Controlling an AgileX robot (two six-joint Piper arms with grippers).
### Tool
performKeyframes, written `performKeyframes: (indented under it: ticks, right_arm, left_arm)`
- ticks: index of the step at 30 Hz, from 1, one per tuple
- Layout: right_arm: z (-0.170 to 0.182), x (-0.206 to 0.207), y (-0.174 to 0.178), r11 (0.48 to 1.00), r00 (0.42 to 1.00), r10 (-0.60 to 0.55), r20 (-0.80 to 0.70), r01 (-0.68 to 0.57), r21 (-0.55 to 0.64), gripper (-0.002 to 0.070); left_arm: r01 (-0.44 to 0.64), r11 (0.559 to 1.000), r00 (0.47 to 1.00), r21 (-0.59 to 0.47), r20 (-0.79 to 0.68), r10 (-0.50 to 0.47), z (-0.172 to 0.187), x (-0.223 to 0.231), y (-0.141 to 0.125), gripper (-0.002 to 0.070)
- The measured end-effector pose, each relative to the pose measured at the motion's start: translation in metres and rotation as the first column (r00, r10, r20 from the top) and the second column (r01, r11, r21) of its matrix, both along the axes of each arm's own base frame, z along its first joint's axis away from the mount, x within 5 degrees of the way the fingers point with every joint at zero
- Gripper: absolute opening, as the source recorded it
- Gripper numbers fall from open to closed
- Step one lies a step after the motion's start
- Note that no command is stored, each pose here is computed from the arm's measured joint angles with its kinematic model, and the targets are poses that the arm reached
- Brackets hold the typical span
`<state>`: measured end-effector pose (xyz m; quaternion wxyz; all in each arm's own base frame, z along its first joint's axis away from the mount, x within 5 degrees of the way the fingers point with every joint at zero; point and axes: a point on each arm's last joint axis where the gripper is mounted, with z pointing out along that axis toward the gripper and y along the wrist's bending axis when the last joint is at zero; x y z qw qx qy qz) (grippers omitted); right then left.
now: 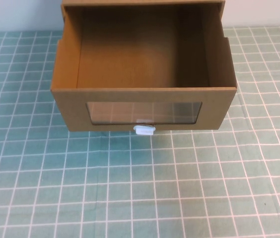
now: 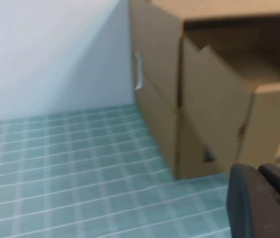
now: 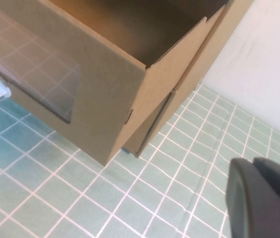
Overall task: Open the shoe box
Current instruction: 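Pull the top drawer of the cardboard box fully open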
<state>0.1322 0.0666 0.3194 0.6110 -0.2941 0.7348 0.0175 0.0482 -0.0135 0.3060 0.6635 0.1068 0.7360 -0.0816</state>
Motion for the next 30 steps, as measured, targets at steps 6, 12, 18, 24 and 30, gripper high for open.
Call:
performKeyframes:
  ticks: [6,12,18,24,30]
  right_arm:
    - [0.0,0.0,0.0,1.0,1.0,0.0,0.0,0.0,0.0,-0.0013]
    - [0.0,0.0,0.0,1.0,1.0,0.0,0.0,0.0,0.0,-0.0013]
    - [0.0,0.0,0.0,1.0,1.0,0.001,0.001,-0.001,0.001,-0.0013]
    - [0.0,0.0,0.0,1.0,1.0,0.002,0.002,-0.002,0.002,-0.0013]
    - [0.0,0.0,0.0,1.0,1.0,0.002,0.003,-0.002,0.002,-0.0013]
  left_arm:
    - [-0.039,0.995,0.999,0.097,-0.016,0.041,-0.041,-0.001,0.005,-0.0005]
    - [-0.082,0.995,0.992,0.062,-0.088,0.087,-0.094,0.002,0.006,-0.0005]
    - [-0.117,0.991,0.982,0.059,-0.145,0.124,-0.129,0.005,0.007,-0.0005]
    - [-0.114,0.992,0.974,0.049,-0.19,0.121,-0.135,0.004,0.007,-0.0005]
    - [-0.115,0.992,0.974,0.043,-0.192,0.121,-0.135,0.004,0.007,-0.0005]
